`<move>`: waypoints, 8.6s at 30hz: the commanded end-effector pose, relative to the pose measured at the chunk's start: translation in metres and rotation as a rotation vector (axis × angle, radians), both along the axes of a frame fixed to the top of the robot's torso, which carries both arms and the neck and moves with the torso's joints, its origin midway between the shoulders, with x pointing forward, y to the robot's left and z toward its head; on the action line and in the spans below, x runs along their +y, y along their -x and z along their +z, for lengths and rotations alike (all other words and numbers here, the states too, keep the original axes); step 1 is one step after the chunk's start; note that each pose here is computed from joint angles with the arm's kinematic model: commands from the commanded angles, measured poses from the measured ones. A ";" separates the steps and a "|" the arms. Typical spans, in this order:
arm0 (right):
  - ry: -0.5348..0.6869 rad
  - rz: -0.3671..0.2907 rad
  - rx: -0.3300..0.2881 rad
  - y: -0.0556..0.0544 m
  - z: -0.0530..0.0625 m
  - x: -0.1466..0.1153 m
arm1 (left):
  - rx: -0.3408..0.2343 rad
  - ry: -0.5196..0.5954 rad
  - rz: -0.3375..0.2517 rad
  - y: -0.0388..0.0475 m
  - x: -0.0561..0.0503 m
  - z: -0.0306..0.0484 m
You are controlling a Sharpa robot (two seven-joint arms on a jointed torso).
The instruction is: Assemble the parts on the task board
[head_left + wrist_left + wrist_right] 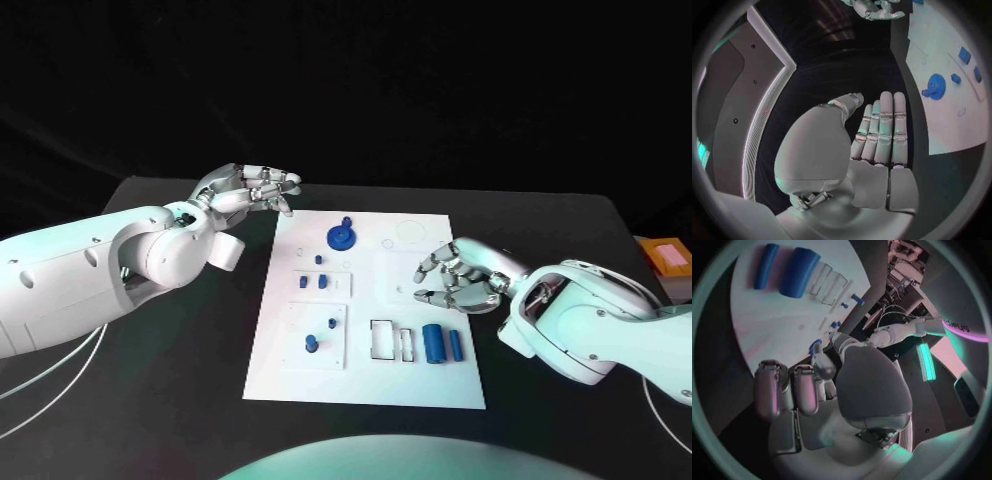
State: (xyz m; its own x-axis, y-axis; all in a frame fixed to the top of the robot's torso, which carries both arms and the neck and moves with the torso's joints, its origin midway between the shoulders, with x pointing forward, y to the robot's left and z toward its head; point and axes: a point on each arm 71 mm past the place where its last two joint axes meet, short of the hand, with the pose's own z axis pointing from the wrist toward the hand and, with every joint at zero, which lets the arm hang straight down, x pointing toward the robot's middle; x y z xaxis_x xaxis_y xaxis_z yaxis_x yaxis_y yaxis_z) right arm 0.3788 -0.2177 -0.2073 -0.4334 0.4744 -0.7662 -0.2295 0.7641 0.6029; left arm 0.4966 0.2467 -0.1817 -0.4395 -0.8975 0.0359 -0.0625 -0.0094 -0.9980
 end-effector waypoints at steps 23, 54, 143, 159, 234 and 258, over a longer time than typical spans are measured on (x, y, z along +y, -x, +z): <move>0.165 -0.132 0.117 0.042 -0.026 -0.029 | -0.002 0.016 -0.006 0.0021 0.000 -0.0010; 0.245 -0.073 0.199 0.046 -0.067 -0.001 | 0.007 0.017 -0.008 0.0031 0.003 -0.0013; 0.054 -0.064 0.255 0.037 -0.058 0.056 | 0.018 0.019 -0.024 0.0047 0.000 -0.0016; 0.053 -0.037 0.237 0.043 -0.053 0.055 | 0.019 0.016 -0.019 0.0051 0.002 -0.0016; 0.126 0.048 0.267 0.044 -0.056 0.048 | 0.025 0.010 -0.009 0.0051 0.005 -0.0023; 0.154 -0.142 0.107 0.030 -0.020 -0.043 | 0.023 0.010 -0.011 0.0053 0.003 -0.0040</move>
State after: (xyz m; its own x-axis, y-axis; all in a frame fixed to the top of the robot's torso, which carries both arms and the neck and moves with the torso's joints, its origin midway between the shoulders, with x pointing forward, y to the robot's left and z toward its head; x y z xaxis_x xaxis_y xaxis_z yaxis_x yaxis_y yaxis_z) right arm 0.3491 -0.2591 -0.2283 -0.4754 0.4580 -0.7511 -0.0271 0.8458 0.5329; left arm 0.4915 0.2520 -0.1868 -0.4409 -0.8964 0.0466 -0.0920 -0.0065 -0.9957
